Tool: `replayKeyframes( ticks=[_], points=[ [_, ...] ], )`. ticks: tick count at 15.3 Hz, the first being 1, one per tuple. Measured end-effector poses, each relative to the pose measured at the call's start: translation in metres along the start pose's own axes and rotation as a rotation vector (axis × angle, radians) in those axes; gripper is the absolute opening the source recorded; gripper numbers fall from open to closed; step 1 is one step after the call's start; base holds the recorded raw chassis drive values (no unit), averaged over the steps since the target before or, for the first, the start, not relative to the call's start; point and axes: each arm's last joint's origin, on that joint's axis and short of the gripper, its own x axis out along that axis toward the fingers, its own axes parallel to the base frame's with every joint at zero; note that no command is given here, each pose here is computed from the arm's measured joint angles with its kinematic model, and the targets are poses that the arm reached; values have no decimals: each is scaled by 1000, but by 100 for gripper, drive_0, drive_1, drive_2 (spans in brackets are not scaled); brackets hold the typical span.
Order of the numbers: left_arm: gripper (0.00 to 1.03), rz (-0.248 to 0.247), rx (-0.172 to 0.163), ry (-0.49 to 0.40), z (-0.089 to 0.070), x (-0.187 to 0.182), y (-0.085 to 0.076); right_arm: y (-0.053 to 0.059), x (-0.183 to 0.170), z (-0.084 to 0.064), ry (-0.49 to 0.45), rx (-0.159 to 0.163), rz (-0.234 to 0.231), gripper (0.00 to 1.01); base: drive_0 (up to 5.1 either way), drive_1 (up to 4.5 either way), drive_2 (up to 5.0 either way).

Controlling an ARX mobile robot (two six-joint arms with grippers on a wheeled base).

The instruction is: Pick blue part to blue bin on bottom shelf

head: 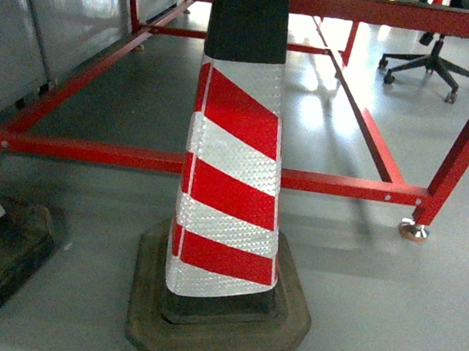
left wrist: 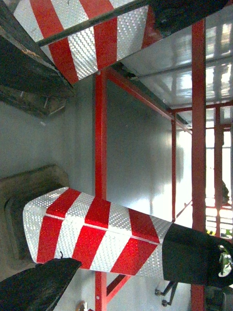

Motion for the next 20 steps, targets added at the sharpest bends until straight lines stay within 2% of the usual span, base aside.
replayKeyframes(
  ticks=[20],
  points=[
    [98,1,0,3,0,0,0,0,0,0,2,0,-1,98,0,0,0]
  ],
)
